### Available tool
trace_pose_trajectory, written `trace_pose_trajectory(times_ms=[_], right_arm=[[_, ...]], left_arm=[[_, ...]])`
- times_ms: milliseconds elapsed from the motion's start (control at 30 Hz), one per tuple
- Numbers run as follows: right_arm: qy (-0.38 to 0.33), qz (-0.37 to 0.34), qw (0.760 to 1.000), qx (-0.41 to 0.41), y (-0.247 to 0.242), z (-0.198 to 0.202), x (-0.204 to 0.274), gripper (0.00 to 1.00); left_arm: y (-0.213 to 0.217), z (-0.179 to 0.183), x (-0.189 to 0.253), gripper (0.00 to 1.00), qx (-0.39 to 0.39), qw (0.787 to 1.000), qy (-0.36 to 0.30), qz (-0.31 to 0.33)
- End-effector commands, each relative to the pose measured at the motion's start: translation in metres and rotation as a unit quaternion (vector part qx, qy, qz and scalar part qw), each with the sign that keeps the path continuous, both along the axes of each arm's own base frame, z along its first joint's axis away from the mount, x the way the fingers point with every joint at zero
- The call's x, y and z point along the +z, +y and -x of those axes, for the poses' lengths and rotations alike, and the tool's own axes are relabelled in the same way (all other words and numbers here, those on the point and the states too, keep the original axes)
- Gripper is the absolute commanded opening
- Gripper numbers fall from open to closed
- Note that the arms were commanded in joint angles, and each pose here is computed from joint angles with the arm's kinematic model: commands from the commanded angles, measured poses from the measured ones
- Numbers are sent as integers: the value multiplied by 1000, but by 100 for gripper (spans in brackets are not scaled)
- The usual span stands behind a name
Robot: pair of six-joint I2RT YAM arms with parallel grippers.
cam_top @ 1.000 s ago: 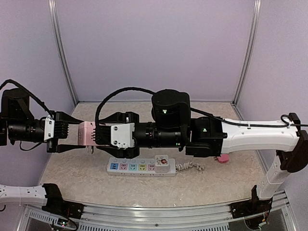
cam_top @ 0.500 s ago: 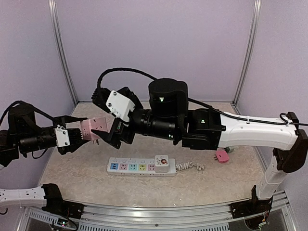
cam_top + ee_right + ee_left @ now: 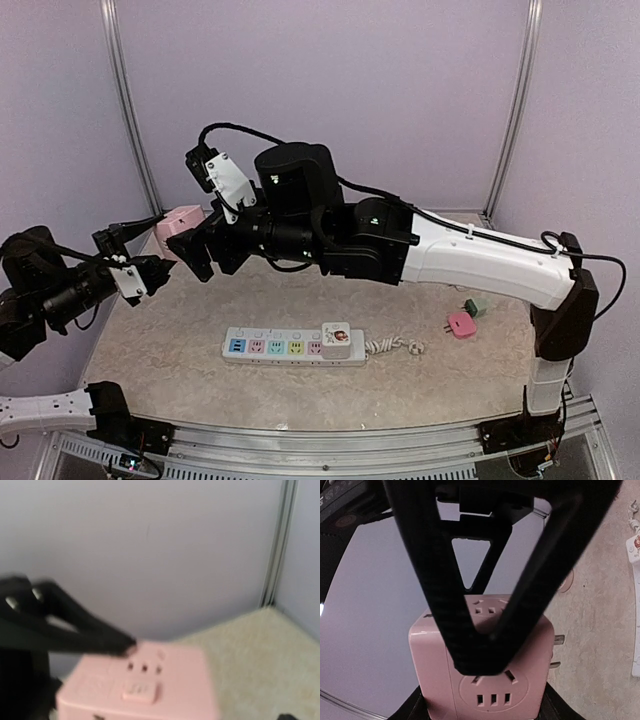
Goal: Insert the plug
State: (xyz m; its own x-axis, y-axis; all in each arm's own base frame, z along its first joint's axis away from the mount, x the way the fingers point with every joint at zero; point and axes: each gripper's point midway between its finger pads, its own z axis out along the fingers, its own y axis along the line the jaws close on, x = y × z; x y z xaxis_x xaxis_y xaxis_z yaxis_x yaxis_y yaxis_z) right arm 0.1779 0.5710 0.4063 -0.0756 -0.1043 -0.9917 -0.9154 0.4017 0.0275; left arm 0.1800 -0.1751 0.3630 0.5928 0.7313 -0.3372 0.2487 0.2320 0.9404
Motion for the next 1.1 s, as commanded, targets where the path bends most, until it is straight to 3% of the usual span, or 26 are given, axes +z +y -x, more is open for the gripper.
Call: trace_pose_trajectory(times_ms=[0,67,367,400,433,467,500,533,600,667,933,1067], right_arm=[[37,40,999,-1,11,-6,-31,98],[41,39,998,-1,13,-10,-34,87],[23,13,999,46,9,-8,-25,6],[15,14,998,65,6,-3,-23,0],[0,18,996,88,3,1,-24,0],[-9,26,992,125,-3,9,-32,0],[-23,20,982,186,-9,24,-31,0],[-39,9,969,246,-20,37,-30,0],[-71,-28,930,358,-46,69,-22,0],[-129,-42,908,397,-64,85,-17,0],[-174,-24,900,400,-61,83,-4,0],[-172,-28,904,390,-56,78,-2,0]], left_arm=[[0,-2,8,0,7,1000,-23,7],[-2,-1,6,0,4,1000,-21,4],[-6,11,-3,0,-29,1000,8,-3],[-6,16,-3,9,-42,999,29,4],[-7,25,-5,34,-61,996,61,8],[-8,35,-7,66,-82,991,104,18],[-13,49,-10,88,-114,981,158,26],[-15,62,-10,97,-136,968,209,37],[-20,81,-9,99,-166,939,298,51],[-26,87,1,99,-178,917,347,86],[-49,91,31,98,-217,865,420,171],[-59,76,42,90,-208,874,393,197]])
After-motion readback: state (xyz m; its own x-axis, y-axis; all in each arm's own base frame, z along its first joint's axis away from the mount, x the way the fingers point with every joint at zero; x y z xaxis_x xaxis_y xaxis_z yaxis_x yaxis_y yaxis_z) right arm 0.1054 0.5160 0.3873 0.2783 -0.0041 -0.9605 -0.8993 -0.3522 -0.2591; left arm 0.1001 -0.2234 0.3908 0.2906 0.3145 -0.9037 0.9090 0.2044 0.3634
